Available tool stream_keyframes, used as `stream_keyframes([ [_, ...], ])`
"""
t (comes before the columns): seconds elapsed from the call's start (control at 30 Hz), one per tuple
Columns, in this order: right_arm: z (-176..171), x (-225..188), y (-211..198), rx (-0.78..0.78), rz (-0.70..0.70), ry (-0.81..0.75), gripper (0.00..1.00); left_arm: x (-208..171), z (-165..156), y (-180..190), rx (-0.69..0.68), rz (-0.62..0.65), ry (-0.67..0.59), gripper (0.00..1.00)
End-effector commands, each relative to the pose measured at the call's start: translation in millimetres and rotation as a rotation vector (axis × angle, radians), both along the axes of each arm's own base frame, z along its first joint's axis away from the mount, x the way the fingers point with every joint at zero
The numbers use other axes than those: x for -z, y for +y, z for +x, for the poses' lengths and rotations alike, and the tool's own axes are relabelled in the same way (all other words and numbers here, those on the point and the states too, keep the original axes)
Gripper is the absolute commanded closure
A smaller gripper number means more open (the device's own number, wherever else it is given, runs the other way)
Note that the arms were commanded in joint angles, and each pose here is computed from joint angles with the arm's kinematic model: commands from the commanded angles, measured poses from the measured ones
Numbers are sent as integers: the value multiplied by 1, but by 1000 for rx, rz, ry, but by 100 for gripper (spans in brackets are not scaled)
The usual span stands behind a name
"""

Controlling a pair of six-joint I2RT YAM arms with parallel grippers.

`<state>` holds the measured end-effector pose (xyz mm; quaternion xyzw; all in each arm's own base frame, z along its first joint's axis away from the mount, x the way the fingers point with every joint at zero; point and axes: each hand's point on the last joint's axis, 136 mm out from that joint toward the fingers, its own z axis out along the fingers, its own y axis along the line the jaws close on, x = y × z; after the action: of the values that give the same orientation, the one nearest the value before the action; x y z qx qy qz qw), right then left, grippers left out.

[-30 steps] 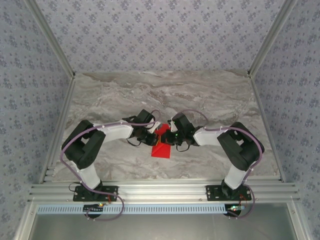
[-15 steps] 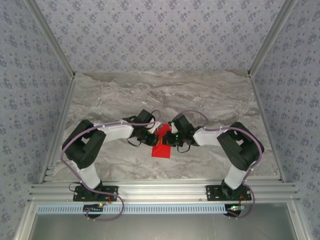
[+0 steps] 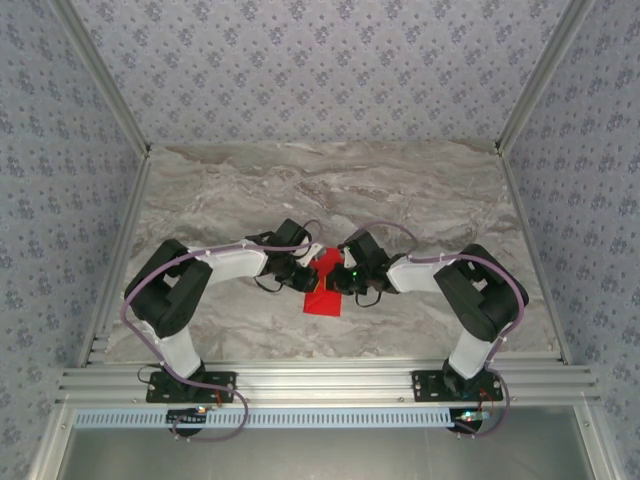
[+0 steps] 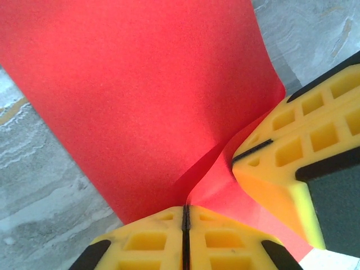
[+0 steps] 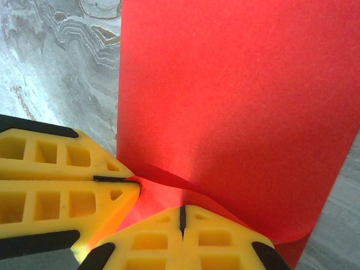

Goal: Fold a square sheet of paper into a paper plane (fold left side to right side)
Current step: Fold the triangle a second time at the center of the table.

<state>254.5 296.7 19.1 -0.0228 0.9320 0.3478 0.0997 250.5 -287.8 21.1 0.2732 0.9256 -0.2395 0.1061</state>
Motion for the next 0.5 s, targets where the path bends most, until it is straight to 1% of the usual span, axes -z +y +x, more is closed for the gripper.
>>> stream_keyframes([
  [0.0, -20, 34, -25, 24, -126, 87, 97, -17, 10, 4, -21, 10, -48, 89],
  [0.17, -21, 37, -26, 27, -132, 93, 96, -41, 9, 14, -65, -1, -105, 75],
  [0.27, -19, 37, -25, 27, -131, 91, 96, -53, 2, 18, -90, -35, -111, 73],
  [0.37, -19, 36, -24, 26, -128, 91, 97, -64, -13, 12, -102, -138, -64, 73],
  [0.47, -19, 35, -23, 22, -124, 89, 97, -69, -34, -3, -93, -268, 23, 73],
])
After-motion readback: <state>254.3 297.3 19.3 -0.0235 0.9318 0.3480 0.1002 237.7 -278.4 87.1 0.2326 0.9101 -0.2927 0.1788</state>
